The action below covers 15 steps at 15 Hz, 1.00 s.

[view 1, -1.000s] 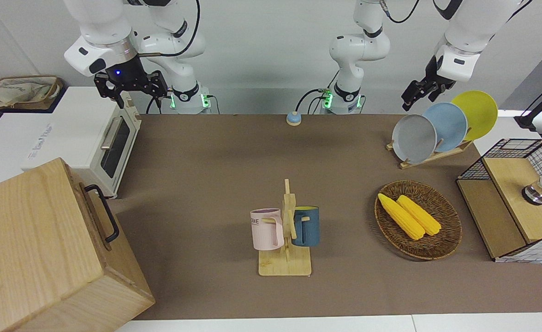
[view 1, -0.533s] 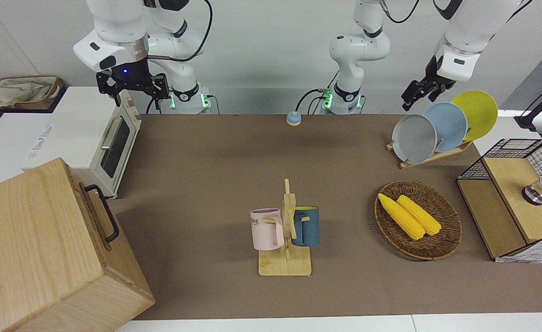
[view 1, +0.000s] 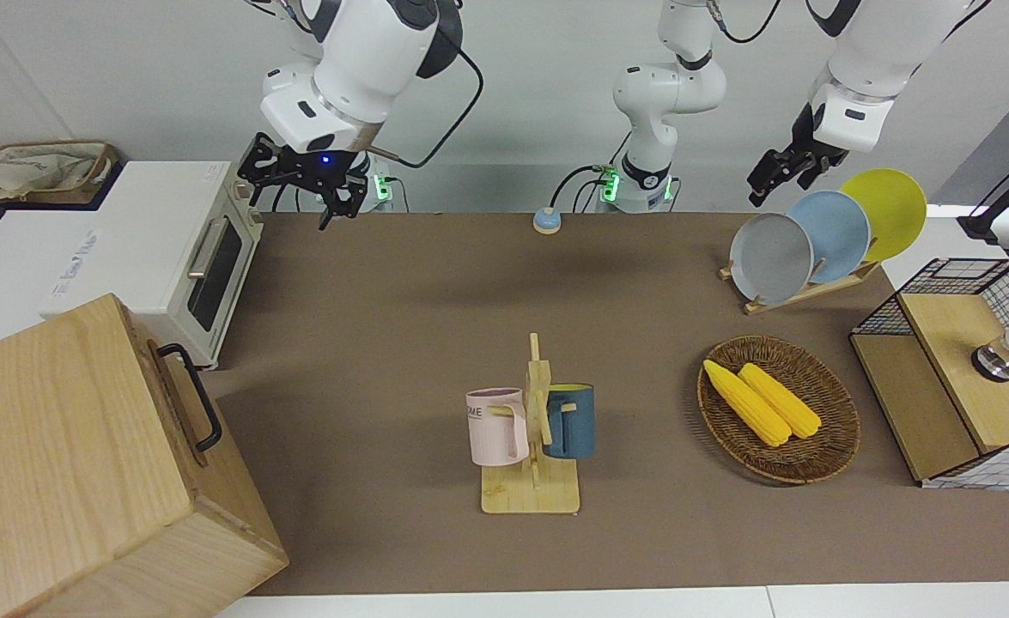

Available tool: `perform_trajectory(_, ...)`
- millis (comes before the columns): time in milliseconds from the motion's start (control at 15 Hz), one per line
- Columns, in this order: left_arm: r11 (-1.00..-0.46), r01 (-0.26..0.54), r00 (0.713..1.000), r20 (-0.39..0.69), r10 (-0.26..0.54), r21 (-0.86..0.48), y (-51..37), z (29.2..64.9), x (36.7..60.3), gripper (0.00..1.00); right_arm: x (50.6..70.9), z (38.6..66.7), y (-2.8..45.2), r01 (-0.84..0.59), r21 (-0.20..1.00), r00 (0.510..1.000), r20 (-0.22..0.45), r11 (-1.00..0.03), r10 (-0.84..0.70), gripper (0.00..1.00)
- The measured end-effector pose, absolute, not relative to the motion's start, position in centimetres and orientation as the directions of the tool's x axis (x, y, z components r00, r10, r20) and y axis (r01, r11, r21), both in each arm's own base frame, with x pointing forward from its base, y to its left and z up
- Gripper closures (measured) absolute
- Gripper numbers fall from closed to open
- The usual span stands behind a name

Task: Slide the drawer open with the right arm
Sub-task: 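Move the right arm up toward the wooden drawer's black handle, then reach the right gripper to the black bar handle and grasp it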

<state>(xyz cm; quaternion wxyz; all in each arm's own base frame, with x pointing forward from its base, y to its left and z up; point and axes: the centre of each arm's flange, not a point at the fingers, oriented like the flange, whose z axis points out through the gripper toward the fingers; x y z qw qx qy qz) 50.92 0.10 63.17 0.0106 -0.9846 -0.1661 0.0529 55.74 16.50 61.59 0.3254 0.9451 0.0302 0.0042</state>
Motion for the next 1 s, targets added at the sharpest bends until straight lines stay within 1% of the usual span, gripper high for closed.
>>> perform_trajectory(267, -0.945, 0.326, 0.939, -0.101, 0.328, -0.039, 0.1, 63.2, 50.9, 0.0, 57.0, 58.7, 18.1, 0.08, 0.753, 0.995, -0.017, -0.653, 0.101, 0.01)
perform_trajectory(533, -0.945, 0.326, 0.939, -0.101, 0.328, -0.039, 0.1, 63.2, 50.9, 0.0, 57.6, 54.5, 20.3, 0.141, 0.869, 0.983, -0.067, -0.474, 0.171, 0.01)
perform_trajectory(667, -0.945, 0.326, 0.939, -0.101, 0.328, -0.039, 0.1, 63.2, 50.9, 0.0, 58.2, 52.2, 21.4, 0.165, 0.917, 0.974, -0.092, -0.363, 0.208, 0.01)
perform_trajectory(733, -0.945, 0.326, 0.939, -0.101, 0.328, -0.039, 0.1, 63.2, 50.9, 0.0, 58.5, 50.9, 21.8, 0.173, 0.938, 0.968, -0.106, -0.3, 0.229, 0.02)
perform_trajectory(800, -0.945, 0.326, 0.939, -0.101, 0.328, -0.039, 0.1, 63.2, 50.9, 0.0, 58.9, 50.1, 22.0, 0.18, 0.947, 0.964, -0.115, -0.267, 0.241, 0.02)
perform_trajectory(1000, -0.945, 0.326, 0.939, -0.101, 0.328, -0.039, 0.1, 63.2, 50.9, 0.0, 59.7, 48.1, 22.3, 0.196, 0.958, 0.952, -0.135, -0.208, 0.275, 0.02)
